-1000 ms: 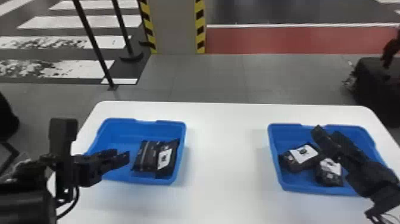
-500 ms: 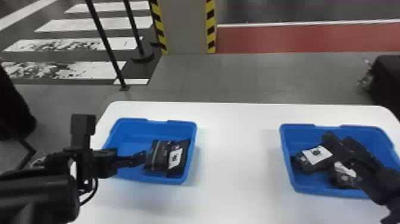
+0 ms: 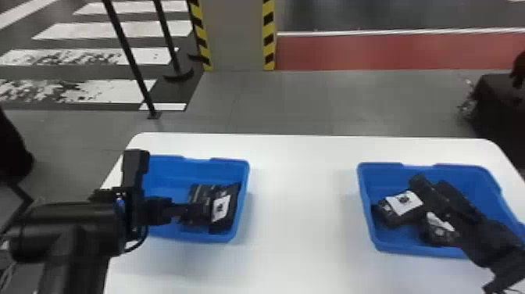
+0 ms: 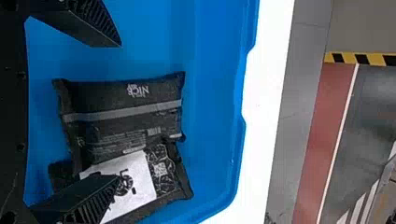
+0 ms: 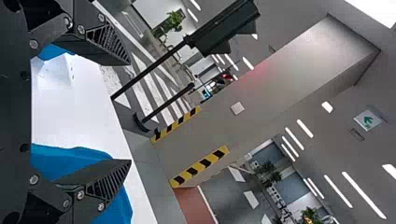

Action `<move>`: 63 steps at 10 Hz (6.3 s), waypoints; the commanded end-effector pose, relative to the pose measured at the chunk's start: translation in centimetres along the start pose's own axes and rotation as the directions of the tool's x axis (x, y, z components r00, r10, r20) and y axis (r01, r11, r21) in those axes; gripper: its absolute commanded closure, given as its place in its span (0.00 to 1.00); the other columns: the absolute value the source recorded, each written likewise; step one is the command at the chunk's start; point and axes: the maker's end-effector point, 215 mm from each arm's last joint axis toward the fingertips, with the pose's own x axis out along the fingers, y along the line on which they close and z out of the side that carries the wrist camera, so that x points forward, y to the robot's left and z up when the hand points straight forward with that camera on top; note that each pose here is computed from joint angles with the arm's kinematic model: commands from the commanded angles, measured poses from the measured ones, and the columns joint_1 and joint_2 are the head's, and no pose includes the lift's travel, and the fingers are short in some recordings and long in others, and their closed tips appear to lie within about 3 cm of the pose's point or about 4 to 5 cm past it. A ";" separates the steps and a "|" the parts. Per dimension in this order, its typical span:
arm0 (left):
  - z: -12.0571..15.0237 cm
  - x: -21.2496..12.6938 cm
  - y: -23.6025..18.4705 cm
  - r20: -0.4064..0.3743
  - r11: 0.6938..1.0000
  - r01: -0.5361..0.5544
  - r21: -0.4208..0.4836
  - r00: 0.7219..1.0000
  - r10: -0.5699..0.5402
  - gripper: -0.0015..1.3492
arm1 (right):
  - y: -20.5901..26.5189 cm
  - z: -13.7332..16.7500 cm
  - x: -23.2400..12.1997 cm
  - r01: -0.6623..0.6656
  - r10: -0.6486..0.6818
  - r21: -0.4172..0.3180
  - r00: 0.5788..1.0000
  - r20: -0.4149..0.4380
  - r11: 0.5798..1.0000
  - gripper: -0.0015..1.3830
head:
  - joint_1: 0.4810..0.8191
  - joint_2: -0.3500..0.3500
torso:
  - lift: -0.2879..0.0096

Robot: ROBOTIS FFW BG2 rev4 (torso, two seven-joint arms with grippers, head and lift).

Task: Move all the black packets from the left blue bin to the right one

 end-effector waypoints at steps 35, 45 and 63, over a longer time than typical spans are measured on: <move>9.3 -4.2 -33.4 0.061 0.603 0.630 0.489 0.666 -0.744 0.90 | 9.5 -0.9 12.3 -0.296 0.292 -0.016 0.947 -0.133 0.955 0.95 | 0.63 0.36 | 0.60; 8.6 -2.7 -30.2 0.156 0.713 0.585 0.387 0.721 -0.676 0.09 | 8.3 1.9 11.8 -0.283 0.282 -0.002 0.959 -0.009 0.959 0.93 | 0.63 0.37 | 0.60; 0.2 -0.7 -8.4 0.142 0.971 0.238 0.020 0.961 -0.238 0.15 | -2.4 4.6 -1.0 0.093 -0.089 -0.045 0.992 0.088 0.995 0.22 | 0.63 0.43 | 0.60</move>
